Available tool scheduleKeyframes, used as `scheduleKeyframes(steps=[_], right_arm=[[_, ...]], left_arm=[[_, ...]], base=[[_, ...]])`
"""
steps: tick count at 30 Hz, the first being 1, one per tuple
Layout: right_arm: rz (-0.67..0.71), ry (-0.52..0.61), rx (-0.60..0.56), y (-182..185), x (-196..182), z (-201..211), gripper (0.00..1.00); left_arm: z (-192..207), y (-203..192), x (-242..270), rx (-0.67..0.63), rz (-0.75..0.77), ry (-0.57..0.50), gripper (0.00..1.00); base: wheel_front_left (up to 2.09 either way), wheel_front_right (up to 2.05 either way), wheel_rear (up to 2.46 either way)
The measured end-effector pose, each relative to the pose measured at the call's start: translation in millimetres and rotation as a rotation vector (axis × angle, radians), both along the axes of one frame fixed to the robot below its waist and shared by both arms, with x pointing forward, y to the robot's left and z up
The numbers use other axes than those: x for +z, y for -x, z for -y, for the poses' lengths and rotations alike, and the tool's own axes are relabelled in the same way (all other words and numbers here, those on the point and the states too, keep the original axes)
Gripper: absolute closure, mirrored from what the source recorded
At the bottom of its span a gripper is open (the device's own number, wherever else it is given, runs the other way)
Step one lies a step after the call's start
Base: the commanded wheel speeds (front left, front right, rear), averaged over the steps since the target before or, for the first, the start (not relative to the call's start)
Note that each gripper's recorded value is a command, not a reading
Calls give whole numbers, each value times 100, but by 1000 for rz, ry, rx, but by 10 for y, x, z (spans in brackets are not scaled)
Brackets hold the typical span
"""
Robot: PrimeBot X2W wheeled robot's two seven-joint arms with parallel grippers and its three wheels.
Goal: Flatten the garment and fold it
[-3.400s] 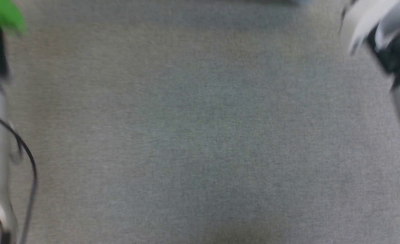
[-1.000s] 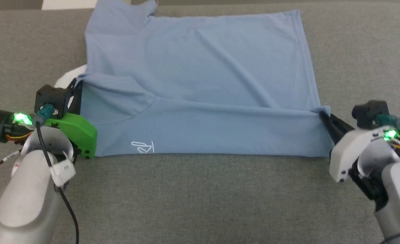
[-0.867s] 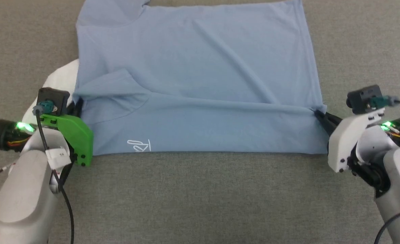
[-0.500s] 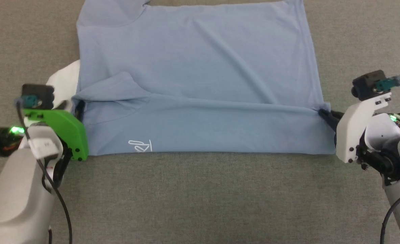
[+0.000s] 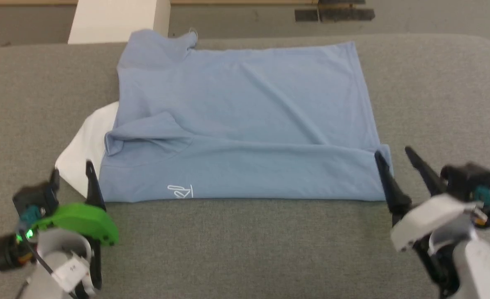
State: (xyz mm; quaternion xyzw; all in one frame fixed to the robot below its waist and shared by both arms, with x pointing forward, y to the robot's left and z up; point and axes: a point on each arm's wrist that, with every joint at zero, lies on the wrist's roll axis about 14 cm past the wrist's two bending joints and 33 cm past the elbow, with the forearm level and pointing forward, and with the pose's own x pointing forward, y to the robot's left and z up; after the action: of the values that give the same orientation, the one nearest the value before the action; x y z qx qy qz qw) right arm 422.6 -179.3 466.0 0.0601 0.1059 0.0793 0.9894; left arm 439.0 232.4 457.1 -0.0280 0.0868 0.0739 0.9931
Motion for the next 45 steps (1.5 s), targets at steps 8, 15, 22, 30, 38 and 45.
scheduleKeyframes(steps=[8,15,22,30,38,45], right_arm=[[162,-49,-85,291,232,-6,0],[225,-54,-131,383,385,76,0],[221,-34,-155,446,407,149,0],[162,-23,-158,402,292,172,0],[-153,-73,-174,214,-193,279,0],[-558,-73,-102,259,-782,137,0]], left_arm=[[90,193,-220,23,-134,98,0],[169,247,-554,45,-355,166,0],[251,206,-700,38,-496,225,70],[275,186,-702,5,-480,235,100],[264,177,-713,-6,-462,244,100],[269,103,-711,-17,-443,242,100]], base=[[0,0,0],[0,0,0],[0,0,0],[0,0,0],[0,0,0],[0,0,0]])
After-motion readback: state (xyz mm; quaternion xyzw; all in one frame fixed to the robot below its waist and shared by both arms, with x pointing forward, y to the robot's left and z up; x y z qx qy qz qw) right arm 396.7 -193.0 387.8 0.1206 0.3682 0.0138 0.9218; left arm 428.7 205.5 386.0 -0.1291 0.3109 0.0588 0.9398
